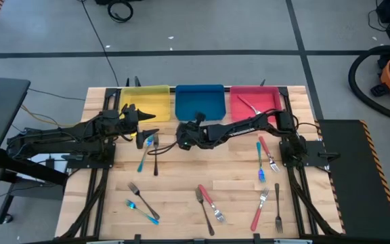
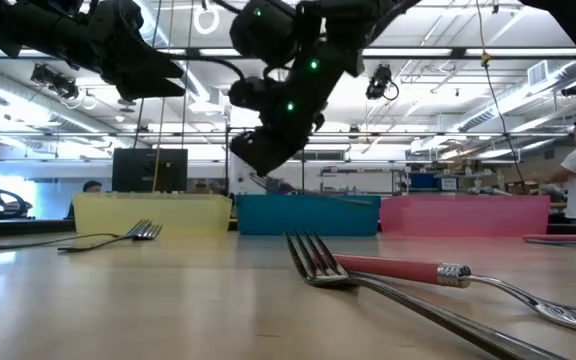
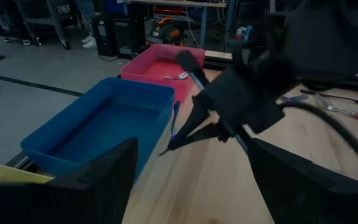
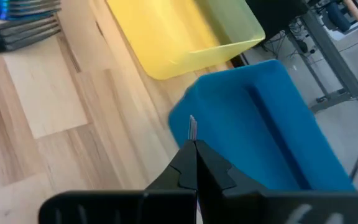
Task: Sort silverware by color (type)
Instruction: Put the middle top blue fork into the blue bin
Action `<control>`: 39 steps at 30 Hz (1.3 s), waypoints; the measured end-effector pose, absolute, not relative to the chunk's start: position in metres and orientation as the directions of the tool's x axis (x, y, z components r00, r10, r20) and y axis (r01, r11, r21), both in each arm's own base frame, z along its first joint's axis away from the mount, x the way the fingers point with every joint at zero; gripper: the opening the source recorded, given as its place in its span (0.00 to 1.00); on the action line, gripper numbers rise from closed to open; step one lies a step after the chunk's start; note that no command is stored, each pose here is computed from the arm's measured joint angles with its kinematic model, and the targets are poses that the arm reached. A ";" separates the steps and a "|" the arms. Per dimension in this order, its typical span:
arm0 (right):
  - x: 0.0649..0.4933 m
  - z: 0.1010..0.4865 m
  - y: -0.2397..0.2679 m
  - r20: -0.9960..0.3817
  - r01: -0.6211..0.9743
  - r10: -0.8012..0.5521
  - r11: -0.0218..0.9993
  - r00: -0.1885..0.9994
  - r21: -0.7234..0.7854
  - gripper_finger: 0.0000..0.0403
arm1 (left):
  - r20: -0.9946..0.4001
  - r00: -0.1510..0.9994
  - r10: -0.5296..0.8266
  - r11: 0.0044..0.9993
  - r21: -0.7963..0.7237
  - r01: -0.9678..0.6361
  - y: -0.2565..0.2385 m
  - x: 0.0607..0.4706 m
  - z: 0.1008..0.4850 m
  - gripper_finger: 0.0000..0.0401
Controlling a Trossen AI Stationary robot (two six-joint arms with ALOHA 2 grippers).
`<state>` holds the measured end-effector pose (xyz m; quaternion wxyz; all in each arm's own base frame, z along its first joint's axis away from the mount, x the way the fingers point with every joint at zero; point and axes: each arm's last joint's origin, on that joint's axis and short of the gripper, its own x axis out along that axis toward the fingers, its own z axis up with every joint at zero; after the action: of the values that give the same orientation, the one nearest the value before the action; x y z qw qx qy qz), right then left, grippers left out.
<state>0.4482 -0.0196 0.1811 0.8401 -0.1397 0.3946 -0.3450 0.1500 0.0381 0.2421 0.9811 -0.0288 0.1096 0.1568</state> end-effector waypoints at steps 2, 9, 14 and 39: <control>0.450 0.189 -0.018 -0.565 0.467 -0.692 0.721 0.449 -0.511 0.00 | -0.224 0.927 0.302 0.949 -0.022 -0.314 0.038 0.150 0.242 0.76; 0.455 0.213 -0.023 -0.557 0.427 -0.698 0.716 0.450 -0.552 0.00 | -0.224 0.927 0.302 0.949 -0.022 -0.314 0.038 0.150 0.242 0.76; 0.454 0.217 -0.051 -0.563 0.444 -0.708 0.706 0.427 -0.552 0.00 | -0.223 0.927 0.302 0.949 -0.026 -0.315 0.038 0.150 0.242 0.76; 0.426 0.212 -0.183 -0.739 0.468 -0.417 0.870 0.530 -0.155 0.04 | -0.223 0.902 0.370 0.928 0.044 -0.369 0.040 0.149 0.242 0.76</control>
<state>0.4255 -0.1831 0.2124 0.8741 0.0308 0.4135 -0.2529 0.1493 0.0401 0.2422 0.9752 0.0004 0.1143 0.1894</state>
